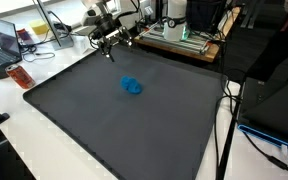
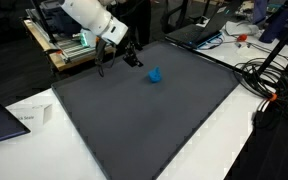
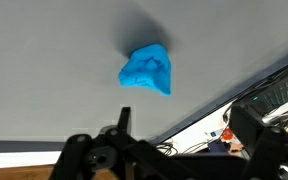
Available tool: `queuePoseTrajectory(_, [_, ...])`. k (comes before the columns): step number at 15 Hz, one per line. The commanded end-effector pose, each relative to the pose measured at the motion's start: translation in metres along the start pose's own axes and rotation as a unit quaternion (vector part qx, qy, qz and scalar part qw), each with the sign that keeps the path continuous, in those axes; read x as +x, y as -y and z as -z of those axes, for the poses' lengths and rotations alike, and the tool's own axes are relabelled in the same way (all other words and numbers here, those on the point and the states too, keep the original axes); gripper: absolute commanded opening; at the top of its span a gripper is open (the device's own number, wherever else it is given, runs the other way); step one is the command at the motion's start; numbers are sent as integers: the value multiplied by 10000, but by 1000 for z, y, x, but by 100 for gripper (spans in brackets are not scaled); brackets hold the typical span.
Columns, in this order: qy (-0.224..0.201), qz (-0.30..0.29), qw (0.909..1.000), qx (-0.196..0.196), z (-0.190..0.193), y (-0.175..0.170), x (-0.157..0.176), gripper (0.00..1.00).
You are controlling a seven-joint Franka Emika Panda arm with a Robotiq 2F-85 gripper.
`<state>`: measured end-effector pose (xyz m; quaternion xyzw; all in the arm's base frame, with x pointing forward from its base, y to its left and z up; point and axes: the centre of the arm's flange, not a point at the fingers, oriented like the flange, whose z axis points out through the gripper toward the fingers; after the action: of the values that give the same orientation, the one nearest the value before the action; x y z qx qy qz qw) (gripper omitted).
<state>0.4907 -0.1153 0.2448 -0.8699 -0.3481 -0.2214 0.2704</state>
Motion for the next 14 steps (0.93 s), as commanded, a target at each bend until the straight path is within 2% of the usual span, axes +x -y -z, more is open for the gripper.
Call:
queuePoseTrajectory(1, [367,-186,9991,-62,-8,-22,26,100])
queuePoseTrajectory(4, [798,-432,9959,-58,-14,-35,47,100])
queuePoseTrajectory(8, [1389,-885,9862,-165,-20,-52,77,100])
queuePoseTrajectory(14, [2145,-1583,9626,-479,-31,-67,109,100])
